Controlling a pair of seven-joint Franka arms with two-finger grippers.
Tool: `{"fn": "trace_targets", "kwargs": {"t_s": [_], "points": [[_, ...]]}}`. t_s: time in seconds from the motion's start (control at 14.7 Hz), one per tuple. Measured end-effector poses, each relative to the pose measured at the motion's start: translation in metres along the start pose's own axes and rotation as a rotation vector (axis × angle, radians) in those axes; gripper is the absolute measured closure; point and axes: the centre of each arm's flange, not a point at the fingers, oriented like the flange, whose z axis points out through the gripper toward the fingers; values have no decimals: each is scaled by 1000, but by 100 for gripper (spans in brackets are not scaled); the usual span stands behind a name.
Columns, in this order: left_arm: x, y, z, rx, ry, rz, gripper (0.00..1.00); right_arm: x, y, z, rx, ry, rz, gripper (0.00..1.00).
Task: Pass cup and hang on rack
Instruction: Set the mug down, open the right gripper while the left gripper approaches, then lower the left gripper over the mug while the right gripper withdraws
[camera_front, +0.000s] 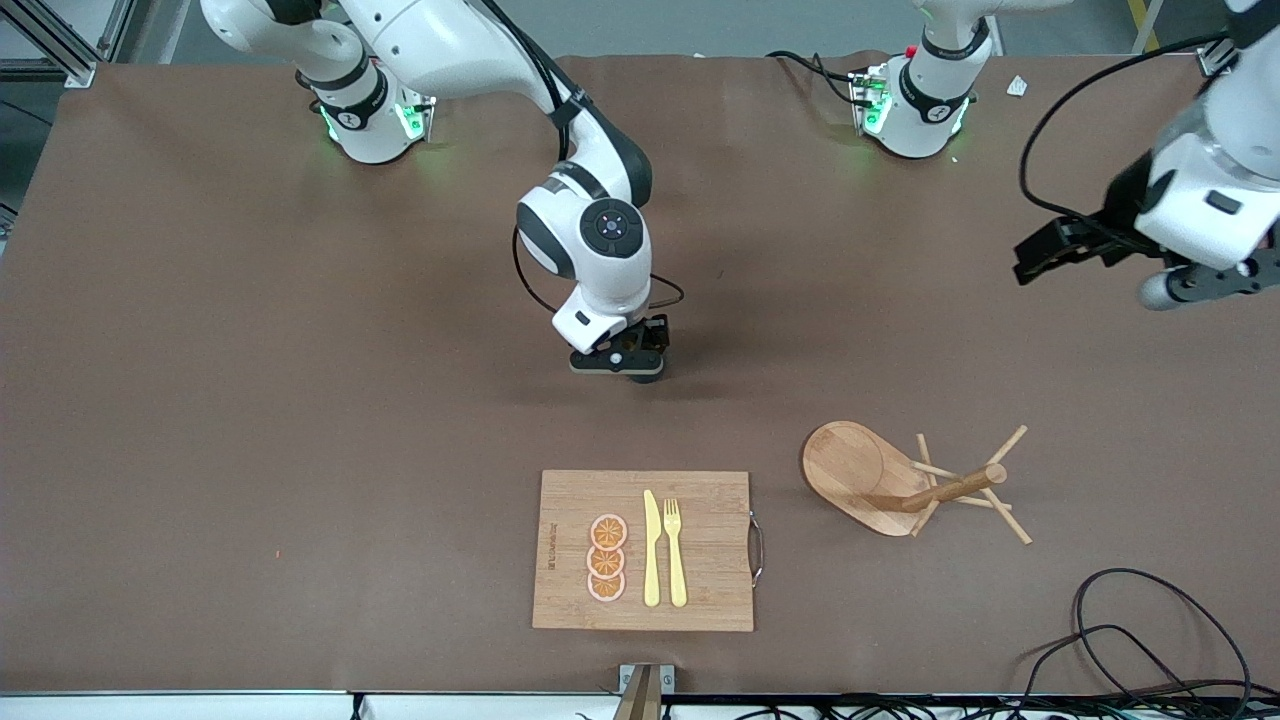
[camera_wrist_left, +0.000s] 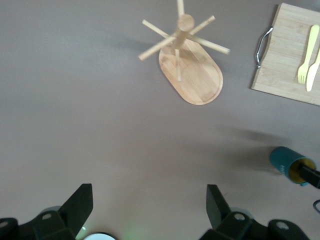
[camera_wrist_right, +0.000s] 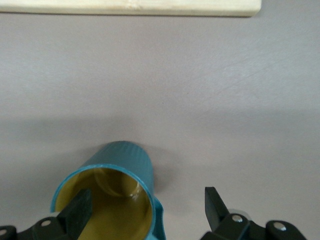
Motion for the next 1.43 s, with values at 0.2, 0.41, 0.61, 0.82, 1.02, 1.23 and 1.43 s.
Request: {"fn": "trace_targets", "kwargs": {"t_s": [0.2, 0.41, 0.61, 0.82, 1.02, 1.23, 1.43], "points": [[-11, 19, 1, 30, 4, 2, 0, 21, 35, -49, 16, -51, -39, 0], [-20, 35, 2, 34, 3, 18, 0, 49, 100, -97, 0, -100, -56, 0], [-40, 71, 9, 42, -6, -54, 1, 80, 197, -137, -5, -165, -95, 0], [-77, 142, 37, 131, 30, -186, 3, 107, 310, -167, 22, -195, -113, 0], [-138, 227, 80, 247, 146, -258, 3, 120, 410, -187, 49, -178, -65, 0], [-185, 289, 118, 274, 271, -273, 5, 118, 480, -205, 50, -175, -25, 0], [-213, 337, 158, 261, 401, -265, 6, 116, 514, -230, 22, -167, 0, 0]]}}
